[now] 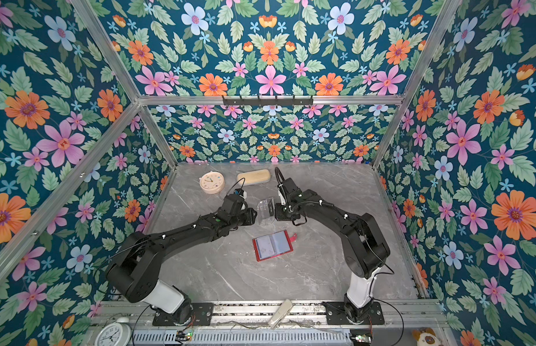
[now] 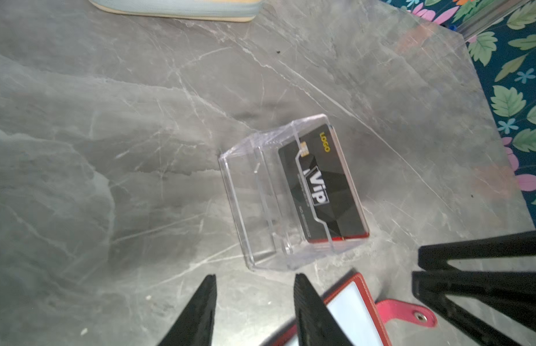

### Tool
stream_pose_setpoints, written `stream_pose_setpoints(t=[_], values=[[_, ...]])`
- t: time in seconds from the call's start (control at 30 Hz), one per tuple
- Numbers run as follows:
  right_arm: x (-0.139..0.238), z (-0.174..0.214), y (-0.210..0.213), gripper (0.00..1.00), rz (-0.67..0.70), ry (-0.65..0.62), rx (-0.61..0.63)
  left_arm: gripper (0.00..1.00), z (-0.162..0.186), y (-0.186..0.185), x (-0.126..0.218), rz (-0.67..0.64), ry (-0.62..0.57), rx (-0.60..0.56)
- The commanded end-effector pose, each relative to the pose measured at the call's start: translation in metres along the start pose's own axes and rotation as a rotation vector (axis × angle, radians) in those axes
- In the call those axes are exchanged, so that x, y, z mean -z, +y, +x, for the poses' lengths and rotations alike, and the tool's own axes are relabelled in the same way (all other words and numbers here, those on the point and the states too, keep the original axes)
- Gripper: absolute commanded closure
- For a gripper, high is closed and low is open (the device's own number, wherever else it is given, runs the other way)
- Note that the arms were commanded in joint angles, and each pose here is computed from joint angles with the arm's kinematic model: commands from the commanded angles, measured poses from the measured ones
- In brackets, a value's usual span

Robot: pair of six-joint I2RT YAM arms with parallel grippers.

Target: Put the credit cards into the card holder

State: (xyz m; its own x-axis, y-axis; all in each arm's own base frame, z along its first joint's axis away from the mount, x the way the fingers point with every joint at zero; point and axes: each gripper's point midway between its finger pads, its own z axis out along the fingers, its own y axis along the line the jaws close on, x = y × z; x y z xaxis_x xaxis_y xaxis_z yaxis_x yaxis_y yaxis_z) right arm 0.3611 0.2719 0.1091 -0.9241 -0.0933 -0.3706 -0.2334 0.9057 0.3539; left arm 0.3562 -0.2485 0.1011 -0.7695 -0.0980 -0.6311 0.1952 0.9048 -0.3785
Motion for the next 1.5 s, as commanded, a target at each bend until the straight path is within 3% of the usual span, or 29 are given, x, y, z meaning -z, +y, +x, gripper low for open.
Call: stream_pose_setpoints(t=[0.0,0.43,1.1,1.47], values=[[-0.003,-0.003,0.000,0.59,0.003,0.047,0.036,0.55,-0.006,0.001,-0.012,0.022,0.024,0.026],[-0.025,-0.035,-0.006,0.56,0.071,0.099,0.071,0.57,-0.020,-0.007,-0.055,0.167,0.100,0.112],[-0.057,-0.041,-0.011,0.59,0.100,0.178,0.061,0.62,0.006,0.016,-0.081,0.108,0.201,0.172],[-0.065,-0.039,-0.022,0.60,0.188,0.218,0.080,0.62,0.016,0.026,-0.085,0.059,0.223,0.205]])
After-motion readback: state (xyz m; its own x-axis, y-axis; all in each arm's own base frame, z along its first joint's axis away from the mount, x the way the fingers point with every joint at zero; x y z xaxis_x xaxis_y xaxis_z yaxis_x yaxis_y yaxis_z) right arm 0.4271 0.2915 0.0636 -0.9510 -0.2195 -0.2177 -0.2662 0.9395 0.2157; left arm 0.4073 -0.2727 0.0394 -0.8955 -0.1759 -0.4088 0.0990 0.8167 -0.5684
